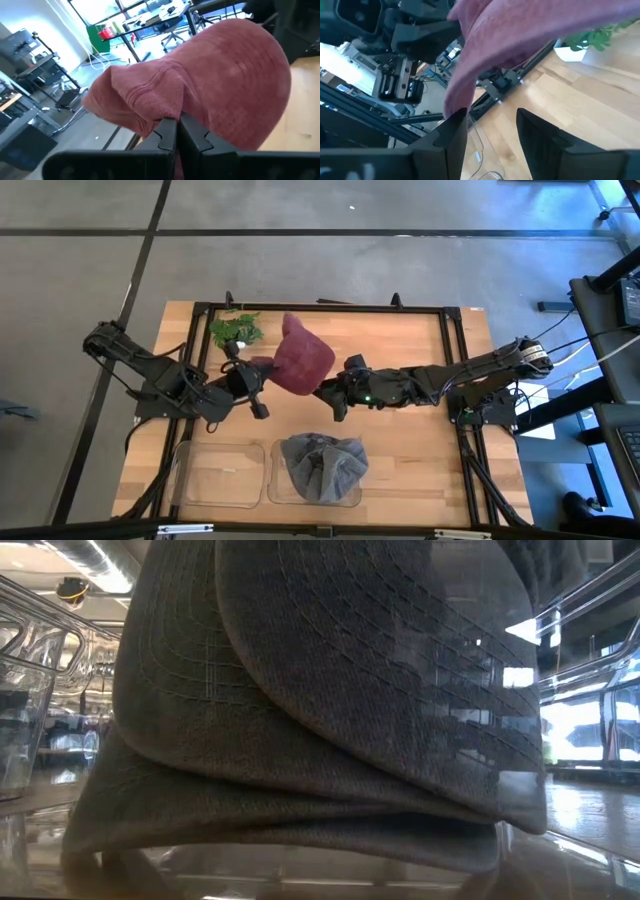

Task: Pick & Place hat
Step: Put the red cap into the left transparent bin

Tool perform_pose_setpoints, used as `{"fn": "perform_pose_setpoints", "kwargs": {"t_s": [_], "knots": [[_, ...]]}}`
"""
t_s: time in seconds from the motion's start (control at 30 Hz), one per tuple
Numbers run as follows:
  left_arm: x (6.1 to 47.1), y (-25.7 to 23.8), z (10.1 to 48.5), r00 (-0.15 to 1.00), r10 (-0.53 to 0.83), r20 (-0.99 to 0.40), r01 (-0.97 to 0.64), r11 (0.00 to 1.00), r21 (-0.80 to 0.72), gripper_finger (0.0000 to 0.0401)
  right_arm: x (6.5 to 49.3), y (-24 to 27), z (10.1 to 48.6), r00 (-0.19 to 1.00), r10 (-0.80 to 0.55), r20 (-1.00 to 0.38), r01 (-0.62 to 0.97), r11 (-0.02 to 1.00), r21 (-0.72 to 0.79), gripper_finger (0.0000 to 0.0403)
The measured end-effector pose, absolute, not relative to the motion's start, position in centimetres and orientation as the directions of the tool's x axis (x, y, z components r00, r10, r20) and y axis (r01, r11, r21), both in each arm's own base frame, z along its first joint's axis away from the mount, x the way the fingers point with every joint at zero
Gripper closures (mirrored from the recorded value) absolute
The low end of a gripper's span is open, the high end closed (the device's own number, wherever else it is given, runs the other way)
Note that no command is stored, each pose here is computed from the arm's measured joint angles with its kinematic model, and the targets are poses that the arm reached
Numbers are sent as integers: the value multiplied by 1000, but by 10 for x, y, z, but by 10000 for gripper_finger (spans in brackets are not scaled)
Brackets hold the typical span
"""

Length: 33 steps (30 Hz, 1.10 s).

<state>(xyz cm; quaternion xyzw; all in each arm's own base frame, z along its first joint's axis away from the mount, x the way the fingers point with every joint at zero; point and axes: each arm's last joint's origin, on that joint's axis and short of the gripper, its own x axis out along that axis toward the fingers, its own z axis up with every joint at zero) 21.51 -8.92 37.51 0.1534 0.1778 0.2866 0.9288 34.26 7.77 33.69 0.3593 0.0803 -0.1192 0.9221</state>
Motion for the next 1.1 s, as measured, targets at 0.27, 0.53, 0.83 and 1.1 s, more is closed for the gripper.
{"fn": "perform_pose_setpoints", "kwargs": {"t_s": [0.27, 0.53, 0.83, 1.1], "knots": [[213, -88, 378, 769, 598, -226, -499, 783, 372, 398, 342, 82, 337, 961, -138, -238, 261, 733, 628, 233], [214, -88, 378, 775, 590, -227, -496, 789, 363, 398, 342, 82, 339, 967, -139, -215, 244, 753, 612, 233], [214, -90, 378, 794, 558, -243, -461, 812, 359, 398, 344, 78, 346, 973, -183, -140, 230, 760, 608, 236], [212, -95, 378, 810, 532, -245, -413, 815, 407, 398, 345, 75, 347, 965, -226, -132, 260, 772, 580, 328]]}}
